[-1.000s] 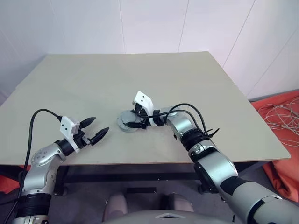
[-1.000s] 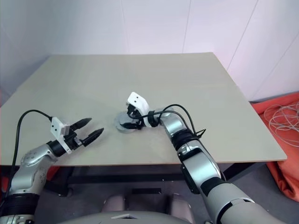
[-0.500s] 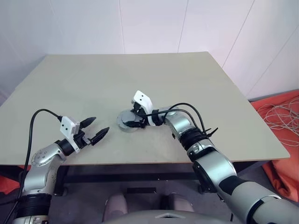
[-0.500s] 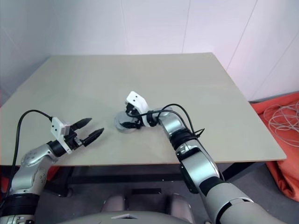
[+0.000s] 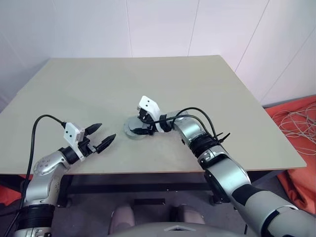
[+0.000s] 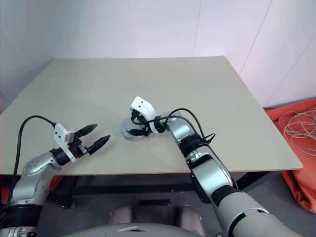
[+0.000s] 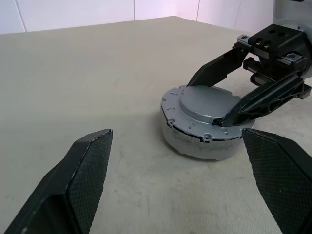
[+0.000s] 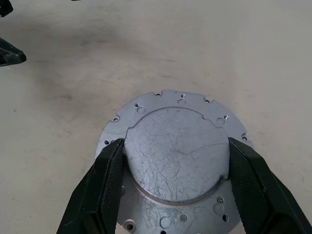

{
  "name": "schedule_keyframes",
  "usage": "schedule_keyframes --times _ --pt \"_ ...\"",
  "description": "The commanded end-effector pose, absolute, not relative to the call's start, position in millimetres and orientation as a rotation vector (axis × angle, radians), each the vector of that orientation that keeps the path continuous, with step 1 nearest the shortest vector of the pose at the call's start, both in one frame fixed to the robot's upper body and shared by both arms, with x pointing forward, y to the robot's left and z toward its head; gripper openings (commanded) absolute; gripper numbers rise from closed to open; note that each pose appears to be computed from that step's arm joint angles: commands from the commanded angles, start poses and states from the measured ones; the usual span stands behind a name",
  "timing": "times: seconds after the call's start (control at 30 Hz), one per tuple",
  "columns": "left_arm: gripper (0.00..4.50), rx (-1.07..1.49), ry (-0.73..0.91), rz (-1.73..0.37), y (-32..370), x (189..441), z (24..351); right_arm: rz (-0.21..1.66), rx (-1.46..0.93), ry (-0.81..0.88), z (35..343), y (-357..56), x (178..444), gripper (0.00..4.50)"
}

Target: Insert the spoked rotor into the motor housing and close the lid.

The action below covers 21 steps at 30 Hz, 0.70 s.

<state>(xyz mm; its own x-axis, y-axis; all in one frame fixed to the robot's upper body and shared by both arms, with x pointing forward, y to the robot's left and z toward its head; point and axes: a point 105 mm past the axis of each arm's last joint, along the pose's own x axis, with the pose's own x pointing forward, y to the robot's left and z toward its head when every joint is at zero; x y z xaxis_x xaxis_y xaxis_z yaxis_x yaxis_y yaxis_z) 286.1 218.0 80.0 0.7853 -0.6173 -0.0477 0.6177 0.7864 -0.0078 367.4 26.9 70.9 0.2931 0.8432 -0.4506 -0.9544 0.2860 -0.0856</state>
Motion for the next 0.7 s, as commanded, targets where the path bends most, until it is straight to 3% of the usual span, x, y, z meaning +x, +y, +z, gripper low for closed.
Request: schedule_keyframes --times 0.03,0.3,0.7 --pt "4.5 0.034 0.001 -0.679 215.5 289.0 94.2 1.199 -0.368 0.397 66.1 23.5 369.8 3.13" --pt "4.5 0.036 -0.001 -0.684 214.9 289.2 95.0 1.199 -0.321 0.402 71.6 28.6 368.6 3.13" --pt "4.5 0.024 0.021 -0.666 216.3 291.5 93.2 1.203 -0.438 0.458 51.0 17.4 364.4 3.13"
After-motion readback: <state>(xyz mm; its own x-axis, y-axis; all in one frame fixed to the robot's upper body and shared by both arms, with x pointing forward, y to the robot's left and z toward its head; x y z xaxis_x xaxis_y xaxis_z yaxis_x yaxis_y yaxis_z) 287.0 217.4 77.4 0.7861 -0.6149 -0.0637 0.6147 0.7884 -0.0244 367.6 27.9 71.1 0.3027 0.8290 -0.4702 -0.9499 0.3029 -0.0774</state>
